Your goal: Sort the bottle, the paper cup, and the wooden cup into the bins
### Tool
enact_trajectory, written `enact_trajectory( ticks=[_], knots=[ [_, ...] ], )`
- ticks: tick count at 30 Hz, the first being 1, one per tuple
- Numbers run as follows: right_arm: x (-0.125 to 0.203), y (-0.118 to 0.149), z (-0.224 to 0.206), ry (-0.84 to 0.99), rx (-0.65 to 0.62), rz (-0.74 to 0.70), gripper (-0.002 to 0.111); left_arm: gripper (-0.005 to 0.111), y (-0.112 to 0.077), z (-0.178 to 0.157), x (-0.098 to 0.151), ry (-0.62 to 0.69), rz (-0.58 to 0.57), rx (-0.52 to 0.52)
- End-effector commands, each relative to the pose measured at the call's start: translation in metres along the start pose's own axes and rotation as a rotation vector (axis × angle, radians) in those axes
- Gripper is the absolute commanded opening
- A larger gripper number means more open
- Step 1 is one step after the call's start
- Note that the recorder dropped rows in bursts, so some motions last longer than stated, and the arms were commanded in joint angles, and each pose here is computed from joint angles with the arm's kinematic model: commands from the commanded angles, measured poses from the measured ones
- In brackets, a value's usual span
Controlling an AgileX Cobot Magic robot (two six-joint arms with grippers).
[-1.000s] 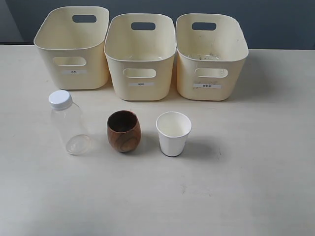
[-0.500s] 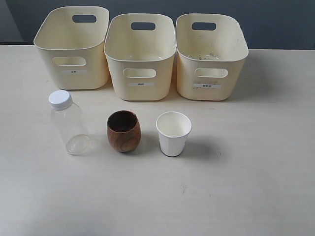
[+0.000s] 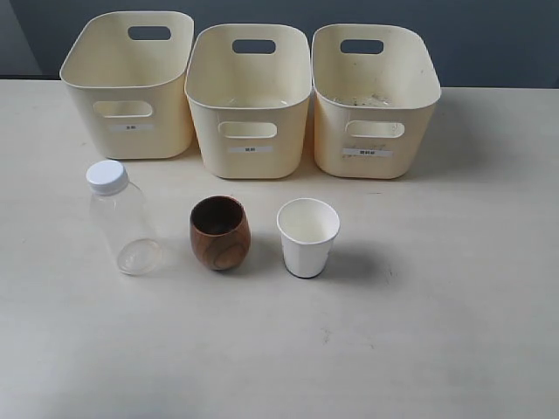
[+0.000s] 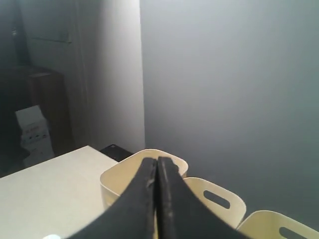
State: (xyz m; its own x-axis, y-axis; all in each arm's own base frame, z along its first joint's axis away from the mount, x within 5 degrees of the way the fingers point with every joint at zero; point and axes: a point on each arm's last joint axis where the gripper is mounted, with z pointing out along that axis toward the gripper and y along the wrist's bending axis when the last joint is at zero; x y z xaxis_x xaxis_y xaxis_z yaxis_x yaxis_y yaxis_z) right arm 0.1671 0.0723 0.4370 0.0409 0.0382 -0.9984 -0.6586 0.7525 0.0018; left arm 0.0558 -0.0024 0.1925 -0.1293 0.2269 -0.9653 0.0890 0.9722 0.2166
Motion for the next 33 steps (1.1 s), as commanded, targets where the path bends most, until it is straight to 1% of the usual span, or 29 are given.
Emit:
enact_trajectory(
  ticks=[1, 5, 7, 12, 21, 26, 31, 33],
  knots=[
    [-0.002, -0.003, 0.016, 0.043, -0.079, -0.020, -0.001, 0.000, 0.000, 0.000, 0.000, -0.009, 0.000, -0.005],
    [0.007, -0.006, 0.025, 0.081, -0.125, -0.047, -0.001, 0.000, 0.000, 0.000, 0.000, -0.009, 0.000, -0.005],
    [0.013, -0.008, 0.033, 0.103, -0.136, -0.032, -0.001, 0.000, 0.000, 0.000, 0.000, -0.009, 0.000, -0.005],
    [0.032, -0.004, 0.056, 0.166, -0.218, -0.003, -0.001, 0.000, 0.000, 0.000, 0.000, -0.009, 0.000, -0.005],
    [0.087, 0.008, 0.110, 0.325, -0.308, 0.049, -0.001, 0.000, 0.000, 0.000, 0.000, -0.009, 0.000, -0.005],
    [0.109, 0.024, 0.126, 0.393, -0.396, 0.079, -0.001, 0.000, 0.000, 0.000, 0.000, -0.009, 0.000, -0.005],
    [0.127, 0.026, 0.133, 0.430, -0.318, 0.046, -0.001, 0.000, 0.000, 0.000, 0.000, -0.009, 0.000, -0.005],
    [0.133, 0.026, 0.132, 0.448, -0.315, 0.042, -0.001, 0.000, 0.000, 0.000, 0.000, -0.009, 0.000, -0.005]
  ],
)
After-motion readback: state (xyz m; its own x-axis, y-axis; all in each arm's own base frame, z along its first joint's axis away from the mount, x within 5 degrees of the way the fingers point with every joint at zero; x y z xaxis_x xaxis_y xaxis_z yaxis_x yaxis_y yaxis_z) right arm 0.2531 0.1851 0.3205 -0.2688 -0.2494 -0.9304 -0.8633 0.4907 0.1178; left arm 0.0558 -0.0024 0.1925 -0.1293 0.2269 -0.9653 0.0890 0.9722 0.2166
